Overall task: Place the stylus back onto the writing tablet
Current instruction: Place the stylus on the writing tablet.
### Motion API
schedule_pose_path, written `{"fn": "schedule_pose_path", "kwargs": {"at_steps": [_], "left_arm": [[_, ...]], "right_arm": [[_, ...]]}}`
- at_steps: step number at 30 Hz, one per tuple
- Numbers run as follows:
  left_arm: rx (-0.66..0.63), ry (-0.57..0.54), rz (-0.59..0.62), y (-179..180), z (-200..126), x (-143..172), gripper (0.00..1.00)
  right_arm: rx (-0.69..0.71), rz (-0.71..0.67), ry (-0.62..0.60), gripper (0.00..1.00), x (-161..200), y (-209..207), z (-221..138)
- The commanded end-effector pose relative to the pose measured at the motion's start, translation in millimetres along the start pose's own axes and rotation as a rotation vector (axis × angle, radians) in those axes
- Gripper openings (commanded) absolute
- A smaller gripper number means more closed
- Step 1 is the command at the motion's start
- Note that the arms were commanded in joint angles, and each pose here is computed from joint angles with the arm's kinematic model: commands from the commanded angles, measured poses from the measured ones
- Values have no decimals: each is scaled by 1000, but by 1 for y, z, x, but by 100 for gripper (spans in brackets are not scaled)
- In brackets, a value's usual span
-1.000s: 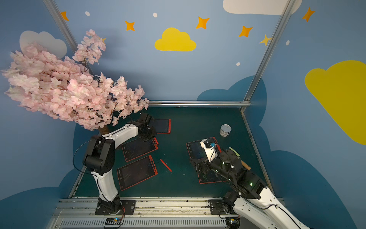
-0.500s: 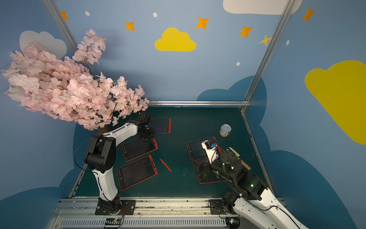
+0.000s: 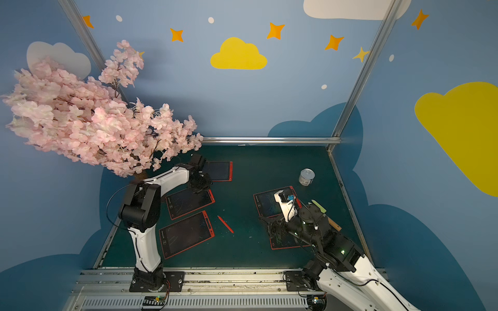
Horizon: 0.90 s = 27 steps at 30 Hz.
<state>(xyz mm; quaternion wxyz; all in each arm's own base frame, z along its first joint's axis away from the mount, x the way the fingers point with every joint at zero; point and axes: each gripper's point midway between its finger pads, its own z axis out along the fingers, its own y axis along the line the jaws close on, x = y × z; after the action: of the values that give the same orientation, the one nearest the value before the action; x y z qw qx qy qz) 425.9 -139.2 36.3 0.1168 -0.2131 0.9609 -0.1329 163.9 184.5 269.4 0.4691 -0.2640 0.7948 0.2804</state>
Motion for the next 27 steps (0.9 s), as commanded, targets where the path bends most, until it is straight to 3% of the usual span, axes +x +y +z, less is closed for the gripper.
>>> {"fn": "schedule_pose_path", "kwargs": {"at_steps": [1,27], "left_arm": [[-23,6,16,3,-1,-3,5],[-41,13,18,7,6,-3,5]], "right_arm": [[6,-1,5,96,2,-1,0],[15,0,10,96,3,-3,1]]}}
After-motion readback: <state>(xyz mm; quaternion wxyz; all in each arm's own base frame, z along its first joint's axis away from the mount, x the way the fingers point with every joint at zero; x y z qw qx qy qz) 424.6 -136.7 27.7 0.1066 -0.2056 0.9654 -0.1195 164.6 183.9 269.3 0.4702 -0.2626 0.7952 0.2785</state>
